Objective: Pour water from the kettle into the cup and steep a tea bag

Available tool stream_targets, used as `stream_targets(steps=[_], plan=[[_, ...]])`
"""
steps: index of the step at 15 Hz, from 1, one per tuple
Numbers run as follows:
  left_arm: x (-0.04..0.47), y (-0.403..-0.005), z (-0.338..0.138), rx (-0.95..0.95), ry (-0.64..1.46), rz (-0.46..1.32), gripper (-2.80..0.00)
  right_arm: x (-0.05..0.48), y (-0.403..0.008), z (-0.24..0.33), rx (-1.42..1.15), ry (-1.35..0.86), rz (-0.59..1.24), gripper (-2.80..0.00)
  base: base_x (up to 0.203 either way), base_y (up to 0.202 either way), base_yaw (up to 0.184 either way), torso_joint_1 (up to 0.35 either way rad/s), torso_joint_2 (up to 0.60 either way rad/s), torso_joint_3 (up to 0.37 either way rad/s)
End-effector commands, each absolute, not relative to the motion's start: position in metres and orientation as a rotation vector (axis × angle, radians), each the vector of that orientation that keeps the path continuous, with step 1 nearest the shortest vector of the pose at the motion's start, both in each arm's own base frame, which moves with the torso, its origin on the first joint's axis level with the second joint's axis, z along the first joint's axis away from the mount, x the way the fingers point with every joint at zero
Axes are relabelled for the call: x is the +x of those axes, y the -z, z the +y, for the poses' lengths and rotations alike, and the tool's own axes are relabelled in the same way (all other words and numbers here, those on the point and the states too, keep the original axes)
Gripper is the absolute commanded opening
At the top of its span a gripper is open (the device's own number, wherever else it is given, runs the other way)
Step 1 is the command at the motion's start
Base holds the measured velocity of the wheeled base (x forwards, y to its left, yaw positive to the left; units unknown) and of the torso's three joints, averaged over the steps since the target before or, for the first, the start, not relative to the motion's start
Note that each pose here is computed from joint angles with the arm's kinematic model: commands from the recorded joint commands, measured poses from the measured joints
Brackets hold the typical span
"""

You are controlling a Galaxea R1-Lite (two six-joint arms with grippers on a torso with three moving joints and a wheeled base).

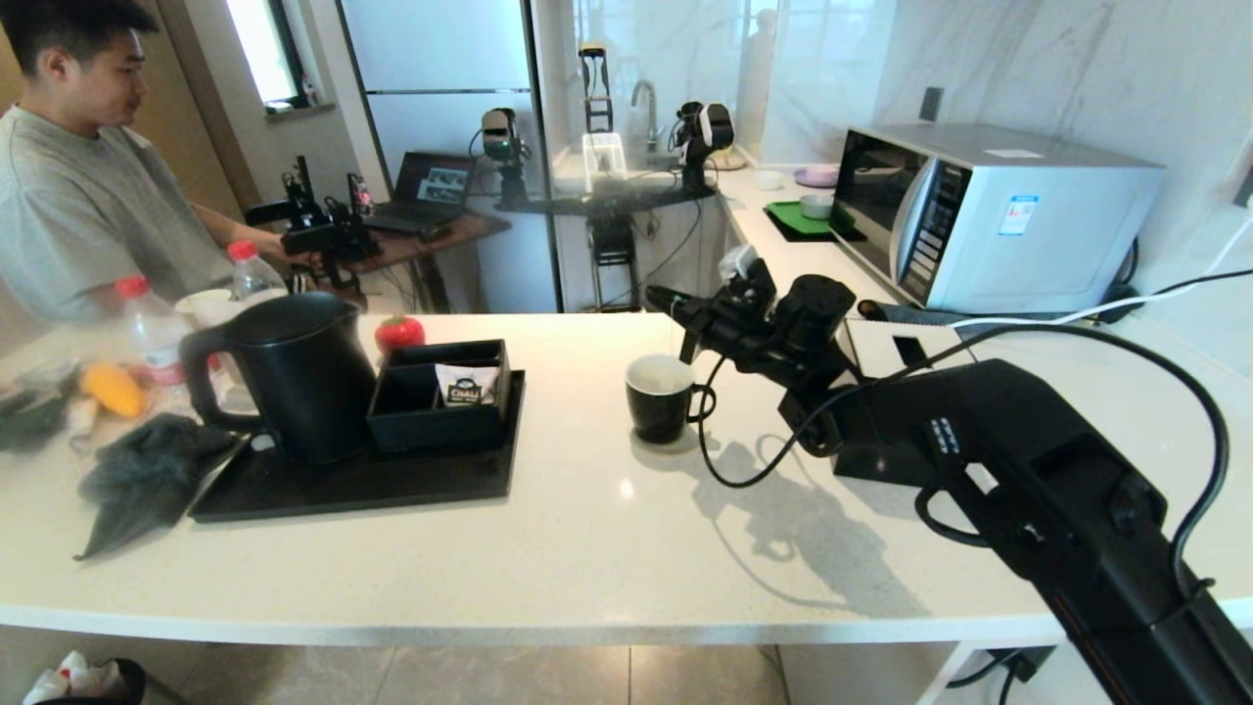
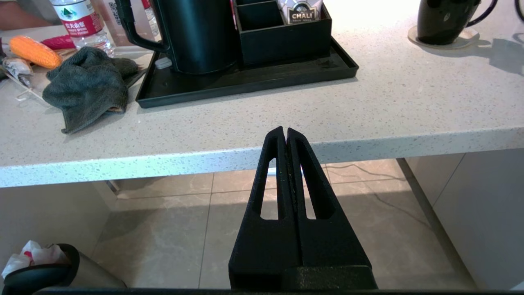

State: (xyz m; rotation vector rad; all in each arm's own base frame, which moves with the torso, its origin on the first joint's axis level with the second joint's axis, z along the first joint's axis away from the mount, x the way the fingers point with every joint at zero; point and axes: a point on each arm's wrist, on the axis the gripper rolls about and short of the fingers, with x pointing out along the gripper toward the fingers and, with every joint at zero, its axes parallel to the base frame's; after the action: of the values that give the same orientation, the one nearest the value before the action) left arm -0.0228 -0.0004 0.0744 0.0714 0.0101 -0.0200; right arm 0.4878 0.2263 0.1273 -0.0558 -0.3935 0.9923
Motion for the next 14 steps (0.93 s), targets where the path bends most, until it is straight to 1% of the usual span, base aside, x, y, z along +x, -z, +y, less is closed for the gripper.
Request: stream_targets(steps=[1,3,5,11,14], plan=[[-0.023,-0.074,0.0,0.072,0.02,0.01,-2.8,0.492,-0.105,0.229,-0.054,-1.0,-0.357,-2.8,0.0,0.0,0.0,0.0,0.0,0.0],[-0.023,-0.074,0.0,0.072,0.02,0.01,-2.8,0.492,-0.103,0.228,-0.053,-0.999,-0.353,-2.8,0.0,0.0,0.0,0.0,0.0,0.0],[-0.023,-0.074,0.0,0.072,0.02,0.01,-2.8,0.491,-0.112,0.228,-0.055,-0.998,-0.371,-2.8,0.0,0.0,0.0,0.0,0.0,0.0],[-0.023,-0.074,0.0,0.072,0.02,0.01,-2.8,0.477,-0.173,0.22,-0.063,-0.987,-0.473,-2.8,0.0,0.0,0.0,0.0,0.0,0.0],[-0.023,-0.074,0.0,0.072,0.02,0.01,-2.8,0.473,-0.187,0.218,-0.065,-0.987,-0.497,-2.8,0.0,0.0,0.0,0.0,0.0,0.0]])
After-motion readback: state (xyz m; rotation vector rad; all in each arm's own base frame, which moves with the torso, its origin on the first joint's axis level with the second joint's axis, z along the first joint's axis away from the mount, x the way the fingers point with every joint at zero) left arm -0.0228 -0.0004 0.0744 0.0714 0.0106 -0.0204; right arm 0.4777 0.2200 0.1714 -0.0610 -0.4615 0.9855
